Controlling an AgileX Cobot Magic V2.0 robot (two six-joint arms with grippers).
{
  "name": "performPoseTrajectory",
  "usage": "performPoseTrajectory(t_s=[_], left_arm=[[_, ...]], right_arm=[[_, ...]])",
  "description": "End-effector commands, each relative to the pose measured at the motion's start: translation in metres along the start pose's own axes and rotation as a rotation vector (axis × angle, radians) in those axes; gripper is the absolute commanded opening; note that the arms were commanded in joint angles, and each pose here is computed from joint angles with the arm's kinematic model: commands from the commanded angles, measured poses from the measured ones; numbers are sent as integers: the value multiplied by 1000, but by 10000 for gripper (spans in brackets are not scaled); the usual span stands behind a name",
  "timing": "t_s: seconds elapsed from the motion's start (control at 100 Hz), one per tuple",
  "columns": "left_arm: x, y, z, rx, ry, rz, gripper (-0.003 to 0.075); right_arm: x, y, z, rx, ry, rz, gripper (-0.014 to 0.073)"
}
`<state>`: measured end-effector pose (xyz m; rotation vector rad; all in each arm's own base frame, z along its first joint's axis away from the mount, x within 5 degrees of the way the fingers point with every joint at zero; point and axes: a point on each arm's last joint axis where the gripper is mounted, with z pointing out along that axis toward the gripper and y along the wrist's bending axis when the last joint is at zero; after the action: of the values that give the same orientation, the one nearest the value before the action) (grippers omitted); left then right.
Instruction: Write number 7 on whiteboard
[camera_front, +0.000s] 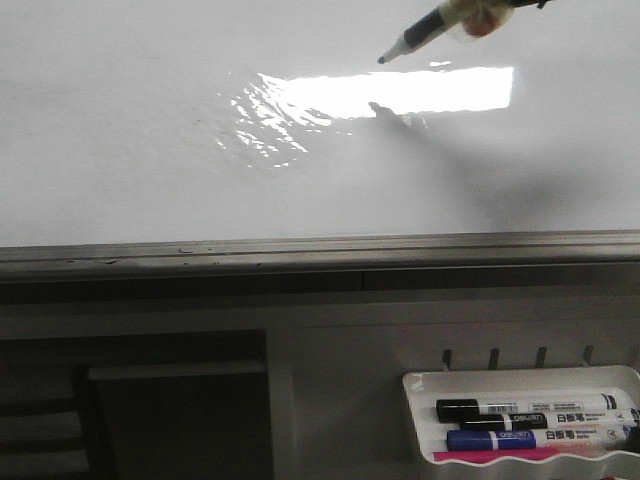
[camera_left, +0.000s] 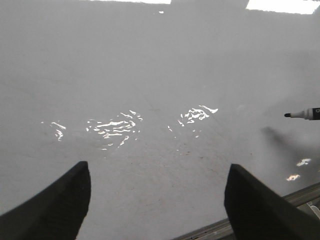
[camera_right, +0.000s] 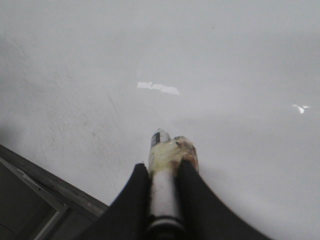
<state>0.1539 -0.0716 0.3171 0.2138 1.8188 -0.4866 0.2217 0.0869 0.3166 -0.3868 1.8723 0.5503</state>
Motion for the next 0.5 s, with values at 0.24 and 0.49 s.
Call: performPoseTrajectory(t_s=[0.24,0.49], left_arm=[[-16,0,-3,-16,-108,-18,512],[-17,0,-3,-17,-109,-18,512]], right_arm=[[-13,-8,25,-5,-32,41,-48],[-9,-15,23,77,-24,30,-48]])
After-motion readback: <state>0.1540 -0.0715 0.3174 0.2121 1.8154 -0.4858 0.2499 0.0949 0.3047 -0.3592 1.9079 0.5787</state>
